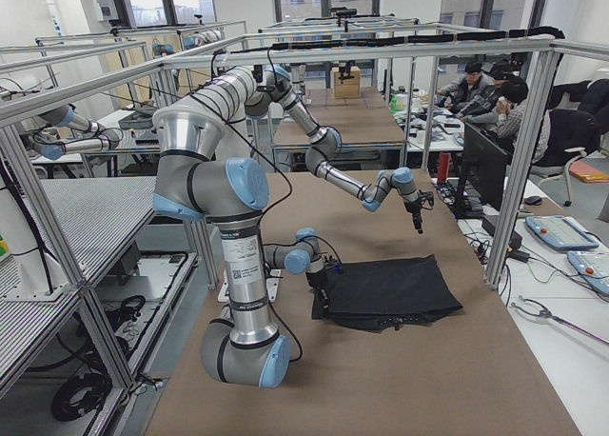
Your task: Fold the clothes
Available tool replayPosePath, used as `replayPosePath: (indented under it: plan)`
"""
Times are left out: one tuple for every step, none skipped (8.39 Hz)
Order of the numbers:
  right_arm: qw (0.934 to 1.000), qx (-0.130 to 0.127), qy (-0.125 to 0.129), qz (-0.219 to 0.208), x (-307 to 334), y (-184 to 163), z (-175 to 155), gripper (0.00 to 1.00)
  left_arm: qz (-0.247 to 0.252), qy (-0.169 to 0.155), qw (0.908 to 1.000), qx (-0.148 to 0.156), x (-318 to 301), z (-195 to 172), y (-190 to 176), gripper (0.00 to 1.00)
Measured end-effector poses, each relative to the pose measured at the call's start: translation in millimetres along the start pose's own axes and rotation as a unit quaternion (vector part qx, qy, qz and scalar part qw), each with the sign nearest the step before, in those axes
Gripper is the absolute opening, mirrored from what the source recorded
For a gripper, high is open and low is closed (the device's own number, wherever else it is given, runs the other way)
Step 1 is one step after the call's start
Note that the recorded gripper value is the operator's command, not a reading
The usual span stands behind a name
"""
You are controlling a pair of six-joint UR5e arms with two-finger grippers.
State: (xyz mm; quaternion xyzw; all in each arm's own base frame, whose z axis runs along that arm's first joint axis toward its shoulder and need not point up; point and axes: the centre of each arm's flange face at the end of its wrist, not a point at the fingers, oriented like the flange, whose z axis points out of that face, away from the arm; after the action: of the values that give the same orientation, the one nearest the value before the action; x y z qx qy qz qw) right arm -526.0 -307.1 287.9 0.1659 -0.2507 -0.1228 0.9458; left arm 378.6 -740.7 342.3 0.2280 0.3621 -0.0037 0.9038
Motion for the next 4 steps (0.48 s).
replayPosePath:
  plan:
    - [0.9998, -0.002, -0.009, 0.015, 0, 19, -7, 0.56, -0.001, 0.001, 1.0000, 0.001, 1, 0, 0, 1.00]
    - [0.9995, -0.003, -0.018, 0.025, -2, 31, -14, 0.93, -0.001, 0.001, 1.0000, 0.001, 1, -1, 0, 1.00]
    - [0.9993, -0.004, -0.024, 0.030, -4, 36, -18, 0.94, -0.001, 0.001, 1.0000, 0.001, 2, -1, 0, 1.00]
    - [0.9990, -0.002, -0.027, 0.035, -4, 35, -21, 0.94, -0.001, 0.002, 1.0000, 0.002, 2, -2, 0, 1.00]
